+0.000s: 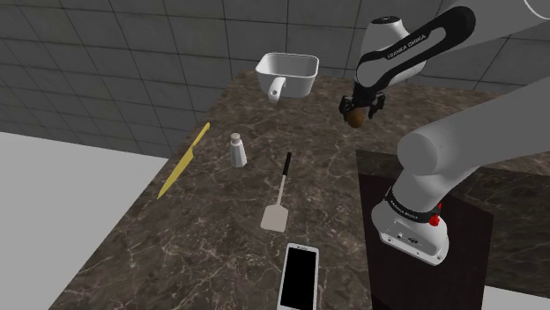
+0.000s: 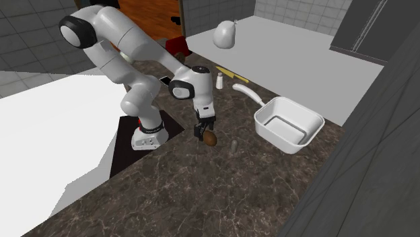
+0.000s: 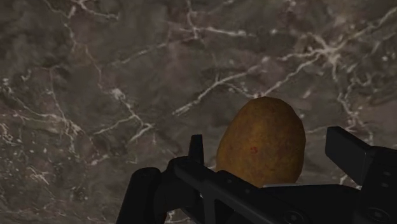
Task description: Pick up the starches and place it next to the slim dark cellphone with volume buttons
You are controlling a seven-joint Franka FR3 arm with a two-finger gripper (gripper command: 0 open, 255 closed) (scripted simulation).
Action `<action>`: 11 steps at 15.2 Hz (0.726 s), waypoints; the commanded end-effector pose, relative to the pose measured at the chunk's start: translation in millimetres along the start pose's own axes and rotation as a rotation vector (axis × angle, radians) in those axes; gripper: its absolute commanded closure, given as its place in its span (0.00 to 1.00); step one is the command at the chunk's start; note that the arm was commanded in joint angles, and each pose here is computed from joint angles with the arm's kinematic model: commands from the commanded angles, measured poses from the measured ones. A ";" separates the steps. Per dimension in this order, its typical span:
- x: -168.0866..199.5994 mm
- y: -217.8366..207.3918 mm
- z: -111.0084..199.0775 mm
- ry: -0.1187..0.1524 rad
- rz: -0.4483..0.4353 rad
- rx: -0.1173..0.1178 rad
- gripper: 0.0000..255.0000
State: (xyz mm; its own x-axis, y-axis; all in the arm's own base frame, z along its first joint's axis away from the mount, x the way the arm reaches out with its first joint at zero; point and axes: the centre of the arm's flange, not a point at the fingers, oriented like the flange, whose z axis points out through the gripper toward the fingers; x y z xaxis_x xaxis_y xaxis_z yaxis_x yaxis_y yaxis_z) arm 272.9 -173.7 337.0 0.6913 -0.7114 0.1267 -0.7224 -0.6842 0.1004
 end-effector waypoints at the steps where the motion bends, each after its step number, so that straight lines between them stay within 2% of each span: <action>1: -0.5 -0.5 5.1 0.000 0.000 0.000 0.00; 8: -0.5 -0.5 5.1 0.000 0.000 0.000 0.00; 9: -0.5 -0.5 5.1 0.000 0.000 0.000 1.00; 11: -0.6 -0.6 5.0 0.000 0.000 0.000 1.00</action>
State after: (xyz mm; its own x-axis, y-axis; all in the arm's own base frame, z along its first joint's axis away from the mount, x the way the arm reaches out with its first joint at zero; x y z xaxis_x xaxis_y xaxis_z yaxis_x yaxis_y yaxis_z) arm 273.1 -173.9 332.2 0.6910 -0.7115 0.1277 -0.7227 -0.6839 0.1001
